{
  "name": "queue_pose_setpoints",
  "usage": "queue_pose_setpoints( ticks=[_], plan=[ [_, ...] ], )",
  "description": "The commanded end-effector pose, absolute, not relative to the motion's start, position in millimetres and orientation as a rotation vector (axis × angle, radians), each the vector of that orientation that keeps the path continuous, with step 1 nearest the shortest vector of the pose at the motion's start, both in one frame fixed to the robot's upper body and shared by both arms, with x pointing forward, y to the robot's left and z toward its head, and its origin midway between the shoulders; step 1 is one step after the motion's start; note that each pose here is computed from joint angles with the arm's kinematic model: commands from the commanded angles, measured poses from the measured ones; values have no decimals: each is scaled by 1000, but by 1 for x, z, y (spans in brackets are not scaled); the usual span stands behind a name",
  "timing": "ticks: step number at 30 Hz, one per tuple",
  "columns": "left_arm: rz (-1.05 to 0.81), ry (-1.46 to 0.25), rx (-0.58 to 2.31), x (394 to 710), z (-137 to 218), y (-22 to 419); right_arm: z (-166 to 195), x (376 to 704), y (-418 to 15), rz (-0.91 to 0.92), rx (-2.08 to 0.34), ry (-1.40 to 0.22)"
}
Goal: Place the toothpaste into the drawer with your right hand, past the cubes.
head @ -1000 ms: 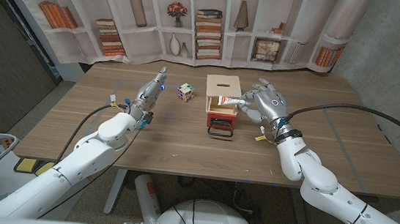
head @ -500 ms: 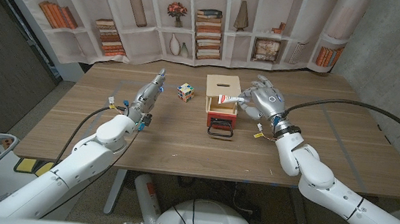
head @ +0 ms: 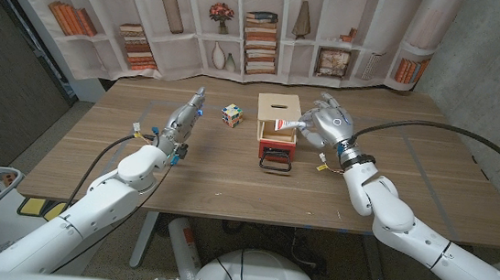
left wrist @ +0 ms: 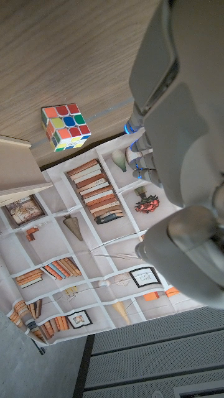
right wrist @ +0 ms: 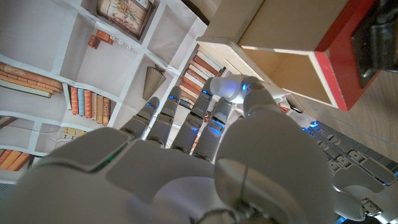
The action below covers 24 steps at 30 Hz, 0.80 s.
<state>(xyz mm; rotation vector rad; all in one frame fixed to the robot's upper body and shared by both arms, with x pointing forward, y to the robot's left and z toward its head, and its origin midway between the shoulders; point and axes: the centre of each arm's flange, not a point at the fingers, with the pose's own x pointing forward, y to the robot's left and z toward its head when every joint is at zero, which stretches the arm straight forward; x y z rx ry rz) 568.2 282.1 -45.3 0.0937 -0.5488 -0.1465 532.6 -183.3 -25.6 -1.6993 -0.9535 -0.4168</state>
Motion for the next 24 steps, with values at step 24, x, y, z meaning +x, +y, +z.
queue_pose_setpoints(
  ticks=[24],
  plan=[
    [-159,-530,73,582,-54,289,-37,535,-164,-417,-1861,-984]
  ],
)
